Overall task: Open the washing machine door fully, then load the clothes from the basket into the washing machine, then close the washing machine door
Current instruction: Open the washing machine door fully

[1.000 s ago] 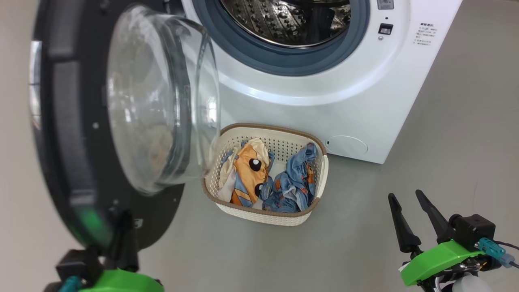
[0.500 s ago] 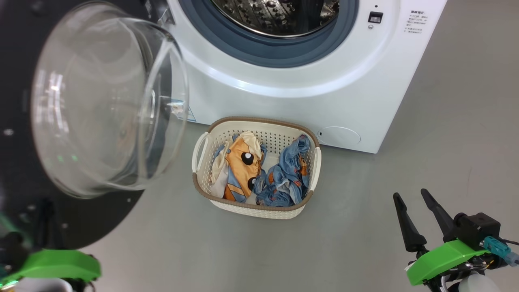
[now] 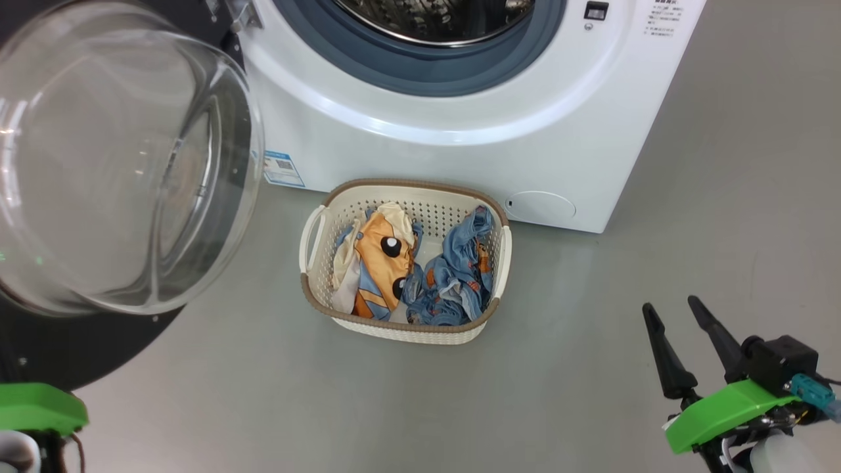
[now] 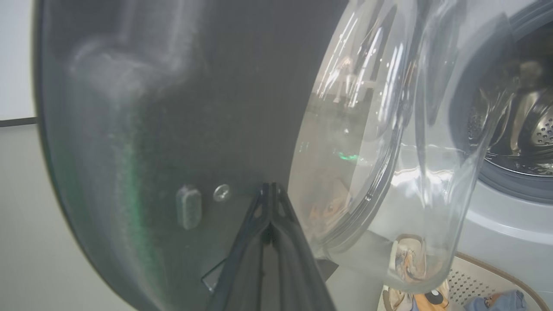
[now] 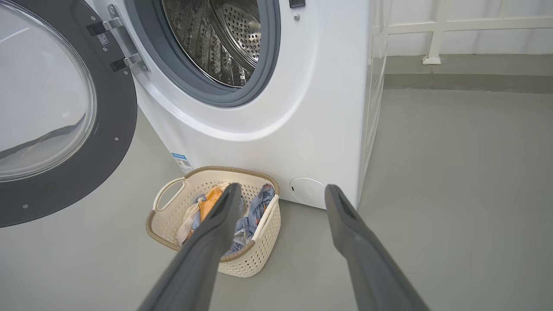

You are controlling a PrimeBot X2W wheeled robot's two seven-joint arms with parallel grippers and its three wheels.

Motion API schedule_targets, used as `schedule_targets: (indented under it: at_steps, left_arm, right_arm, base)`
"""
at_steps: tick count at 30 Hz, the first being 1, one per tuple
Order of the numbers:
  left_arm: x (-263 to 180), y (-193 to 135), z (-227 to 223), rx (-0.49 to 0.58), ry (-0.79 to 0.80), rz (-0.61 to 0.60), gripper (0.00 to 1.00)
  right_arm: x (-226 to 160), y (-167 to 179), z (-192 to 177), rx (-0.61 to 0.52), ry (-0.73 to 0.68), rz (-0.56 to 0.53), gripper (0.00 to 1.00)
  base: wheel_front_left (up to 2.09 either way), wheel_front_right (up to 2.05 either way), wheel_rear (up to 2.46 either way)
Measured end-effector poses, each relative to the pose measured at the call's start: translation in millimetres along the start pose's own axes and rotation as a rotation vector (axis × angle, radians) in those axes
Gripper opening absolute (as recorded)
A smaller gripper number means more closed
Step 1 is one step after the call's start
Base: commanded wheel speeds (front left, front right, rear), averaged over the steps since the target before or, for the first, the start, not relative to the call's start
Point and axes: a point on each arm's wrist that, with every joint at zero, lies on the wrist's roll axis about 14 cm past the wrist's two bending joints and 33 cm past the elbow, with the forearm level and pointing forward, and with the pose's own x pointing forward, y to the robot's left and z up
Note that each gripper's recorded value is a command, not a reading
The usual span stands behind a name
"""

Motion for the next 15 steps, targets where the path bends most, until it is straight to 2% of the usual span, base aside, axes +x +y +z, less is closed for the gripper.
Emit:
schedule_targets:
  at_steps: [15]
  left_arm:
    - [26,13,-3,0.009,0.008,0.046,0.00]
  right_arm:
    - [3,-10,-2,-0.006,0.012,-0.012,1.00]
  base:
    - [0.00,0.00,0.00]
